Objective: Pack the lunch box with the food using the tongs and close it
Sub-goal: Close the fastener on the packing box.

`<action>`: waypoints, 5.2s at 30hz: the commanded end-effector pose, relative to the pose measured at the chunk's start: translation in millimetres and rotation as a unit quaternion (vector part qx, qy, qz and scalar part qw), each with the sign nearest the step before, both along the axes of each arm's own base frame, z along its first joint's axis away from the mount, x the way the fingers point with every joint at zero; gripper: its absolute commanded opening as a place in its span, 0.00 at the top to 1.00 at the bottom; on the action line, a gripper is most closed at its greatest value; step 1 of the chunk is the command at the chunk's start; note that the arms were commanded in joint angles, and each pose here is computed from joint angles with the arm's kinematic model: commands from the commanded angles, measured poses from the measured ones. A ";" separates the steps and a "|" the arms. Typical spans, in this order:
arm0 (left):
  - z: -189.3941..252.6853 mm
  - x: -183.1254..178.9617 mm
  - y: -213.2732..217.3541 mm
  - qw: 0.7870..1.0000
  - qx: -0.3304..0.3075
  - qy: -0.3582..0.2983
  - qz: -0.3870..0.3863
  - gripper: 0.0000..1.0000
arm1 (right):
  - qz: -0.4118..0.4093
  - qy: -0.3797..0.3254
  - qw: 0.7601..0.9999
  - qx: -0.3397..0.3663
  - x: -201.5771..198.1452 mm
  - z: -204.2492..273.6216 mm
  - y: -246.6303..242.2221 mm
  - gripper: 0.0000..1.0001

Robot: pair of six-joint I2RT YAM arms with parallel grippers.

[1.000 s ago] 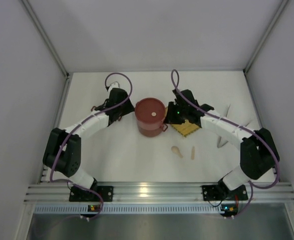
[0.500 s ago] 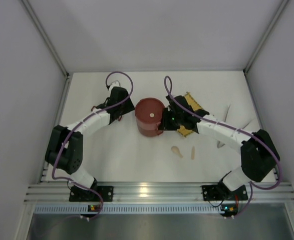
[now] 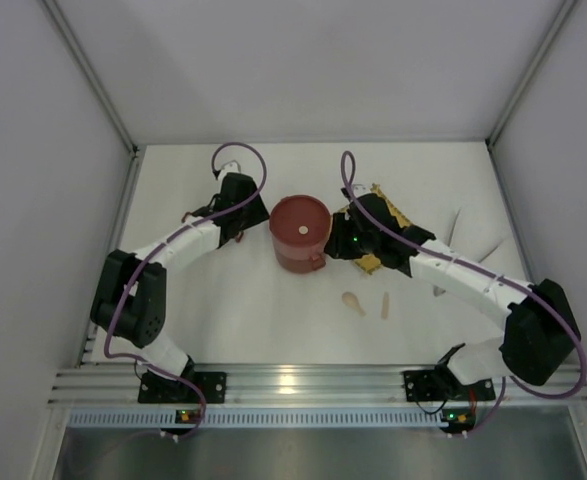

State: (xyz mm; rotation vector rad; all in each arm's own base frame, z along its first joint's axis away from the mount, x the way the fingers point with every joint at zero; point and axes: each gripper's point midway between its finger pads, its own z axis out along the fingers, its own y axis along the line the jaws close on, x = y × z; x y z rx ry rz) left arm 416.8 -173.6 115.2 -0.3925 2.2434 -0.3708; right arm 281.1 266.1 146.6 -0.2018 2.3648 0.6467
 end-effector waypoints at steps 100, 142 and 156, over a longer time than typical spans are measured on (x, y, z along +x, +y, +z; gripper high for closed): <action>-6.5 4.2 -15.1 0.999 -0.011 0.002 -0.047 0.45 | -0.043 -0.133 0.989 -0.040 60.5 107.6 55.0 0.71; 49.2 61.6 -83.4 0.964 -0.141 -0.044 -0.220 0.45 | -0.034 -0.040 0.991 -0.124 67.8 18.6 47.3 0.78; 24.4 1.0 -80.0 0.951 -0.160 0.001 -0.264 0.45 | -0.061 -0.033 0.988 -0.136 80.8 16.9 28.7 0.77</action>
